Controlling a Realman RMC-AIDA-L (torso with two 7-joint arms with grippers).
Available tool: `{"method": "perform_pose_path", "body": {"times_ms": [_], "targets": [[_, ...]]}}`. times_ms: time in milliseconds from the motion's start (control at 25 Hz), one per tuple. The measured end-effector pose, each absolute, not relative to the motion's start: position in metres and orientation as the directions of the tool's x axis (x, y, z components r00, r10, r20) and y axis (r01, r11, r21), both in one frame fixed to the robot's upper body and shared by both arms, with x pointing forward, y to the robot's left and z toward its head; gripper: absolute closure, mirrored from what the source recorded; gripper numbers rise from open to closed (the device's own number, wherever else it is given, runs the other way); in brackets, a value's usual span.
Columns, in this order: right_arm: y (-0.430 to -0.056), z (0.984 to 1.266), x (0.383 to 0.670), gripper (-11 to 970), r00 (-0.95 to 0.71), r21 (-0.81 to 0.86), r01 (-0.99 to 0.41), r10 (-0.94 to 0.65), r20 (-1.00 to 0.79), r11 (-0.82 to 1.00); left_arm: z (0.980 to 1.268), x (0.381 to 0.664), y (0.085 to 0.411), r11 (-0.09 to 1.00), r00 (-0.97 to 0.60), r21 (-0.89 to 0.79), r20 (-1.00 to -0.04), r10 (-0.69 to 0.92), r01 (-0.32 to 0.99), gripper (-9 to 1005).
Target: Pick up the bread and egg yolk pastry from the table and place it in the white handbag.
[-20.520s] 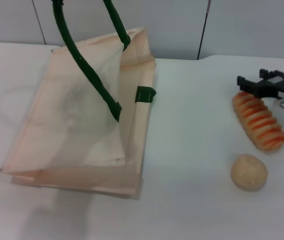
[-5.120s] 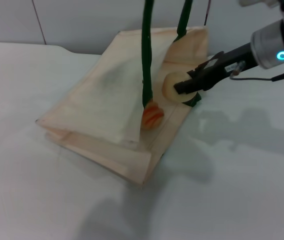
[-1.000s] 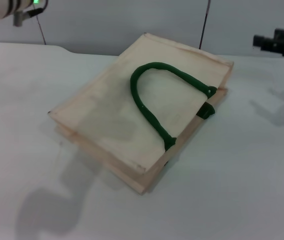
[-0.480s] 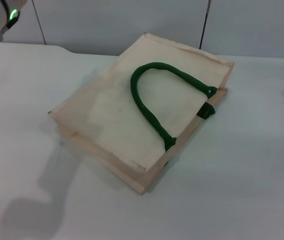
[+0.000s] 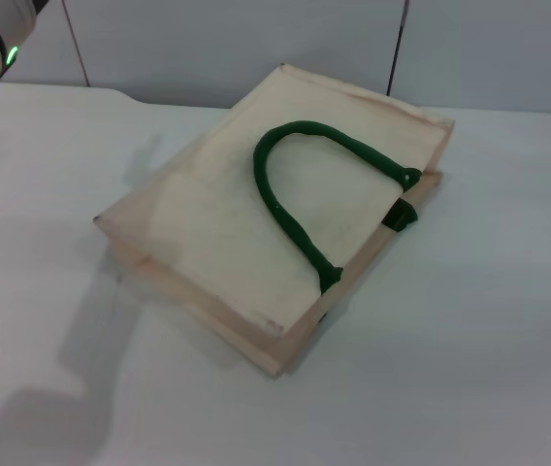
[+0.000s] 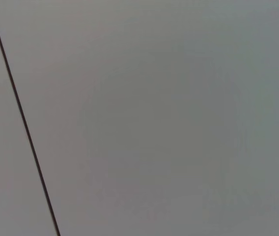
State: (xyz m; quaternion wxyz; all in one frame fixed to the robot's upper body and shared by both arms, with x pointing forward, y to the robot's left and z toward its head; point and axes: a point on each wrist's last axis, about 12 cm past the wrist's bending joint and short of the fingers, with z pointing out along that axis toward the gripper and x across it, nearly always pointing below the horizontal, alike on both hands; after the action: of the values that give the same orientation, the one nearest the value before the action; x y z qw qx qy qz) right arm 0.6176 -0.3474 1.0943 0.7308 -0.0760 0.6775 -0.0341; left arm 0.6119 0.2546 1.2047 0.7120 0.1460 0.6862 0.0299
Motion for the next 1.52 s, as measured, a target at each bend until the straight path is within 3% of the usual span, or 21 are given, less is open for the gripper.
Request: {"method": "perform_pose_path", "body": {"times_ms": [320,640,1040,1520], "targets": [[-0.34,1.067,0.576,157,0.158,-0.047,-0.041,-0.04,-0.987,0.998,1.183,0.609,0.267,0.96,0.002,0.248,-0.968,0.25,0.128,225],[-0.321,1.041,0.54,157,0.15,-0.077,-0.021,-0.073,-0.986,0.997,1.141,0.593,0.277,0.972,-0.036,0.223,-0.973,0.226,0.073,225],[-0.318,1.027,0.526,157,0.089,-0.056,-0.028,-0.054,-0.995,0.998,1.103,0.566,0.265,0.977,-0.013,0.199,-0.98,0.201,0.079,225],[-0.32,1.024,0.518,158,0.085,-0.044,-0.015,-0.043,-0.995,0.999,1.088,0.555,0.258,0.973,-0.033,0.206,-0.977,0.21,0.106,225]]}}
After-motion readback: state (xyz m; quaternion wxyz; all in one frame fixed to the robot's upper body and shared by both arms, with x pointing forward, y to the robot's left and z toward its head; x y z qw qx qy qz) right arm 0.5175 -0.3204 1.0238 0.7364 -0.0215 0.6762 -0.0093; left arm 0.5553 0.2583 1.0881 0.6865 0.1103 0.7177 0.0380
